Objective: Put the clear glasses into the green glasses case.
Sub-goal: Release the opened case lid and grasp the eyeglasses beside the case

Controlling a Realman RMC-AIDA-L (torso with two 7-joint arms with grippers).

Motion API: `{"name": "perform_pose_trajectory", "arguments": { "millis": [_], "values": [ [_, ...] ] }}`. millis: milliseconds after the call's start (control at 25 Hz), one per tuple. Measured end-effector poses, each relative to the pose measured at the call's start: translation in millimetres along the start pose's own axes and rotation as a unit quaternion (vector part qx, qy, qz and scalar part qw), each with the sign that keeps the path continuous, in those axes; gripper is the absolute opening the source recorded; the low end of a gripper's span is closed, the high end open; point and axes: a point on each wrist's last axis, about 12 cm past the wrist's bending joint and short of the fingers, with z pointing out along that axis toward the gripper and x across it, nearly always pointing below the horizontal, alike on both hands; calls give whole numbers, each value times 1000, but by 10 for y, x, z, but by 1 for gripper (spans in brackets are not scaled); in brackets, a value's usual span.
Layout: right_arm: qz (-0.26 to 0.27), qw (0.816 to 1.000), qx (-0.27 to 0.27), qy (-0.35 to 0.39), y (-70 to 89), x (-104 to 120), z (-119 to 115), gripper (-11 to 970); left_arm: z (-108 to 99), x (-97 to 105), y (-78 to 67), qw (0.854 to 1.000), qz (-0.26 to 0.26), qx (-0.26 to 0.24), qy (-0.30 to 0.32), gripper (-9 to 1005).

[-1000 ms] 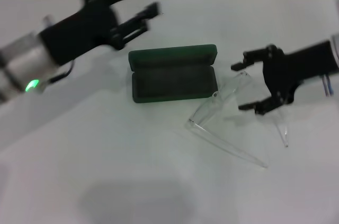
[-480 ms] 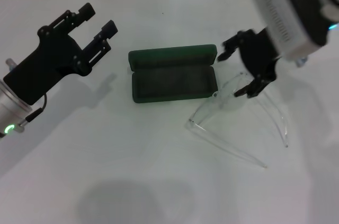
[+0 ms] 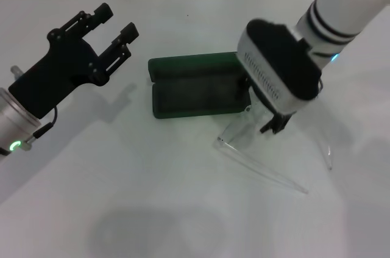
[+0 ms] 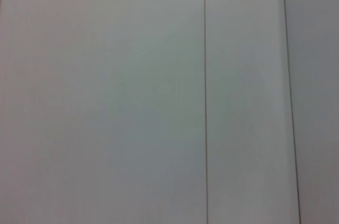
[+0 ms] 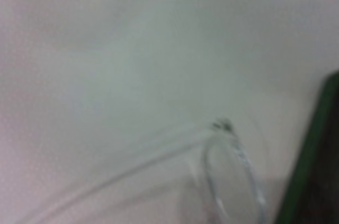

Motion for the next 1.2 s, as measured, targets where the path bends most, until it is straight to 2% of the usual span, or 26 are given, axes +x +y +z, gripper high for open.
{"name": "perform_pose_trajectory", "arguments": {
  "millis": [440,880,1120,1200],
  "values": [
    [-20,1000,-10,2,63,-136,97,769,10,36,-13,1000,-6,-5,7,581],
    [-8,1000,-2,5,79,-108,112,497,-14,47,-22,1000,-8,-7,9,580],
    [10,1000,7,-15,88,-90,37,367,-17,48,-22,1000,-8,-8,9,581],
    [12,1000,9,-19,114,-76,7,293,-28,52,-25,1000,-8,-8,10,581]
  ]
}}
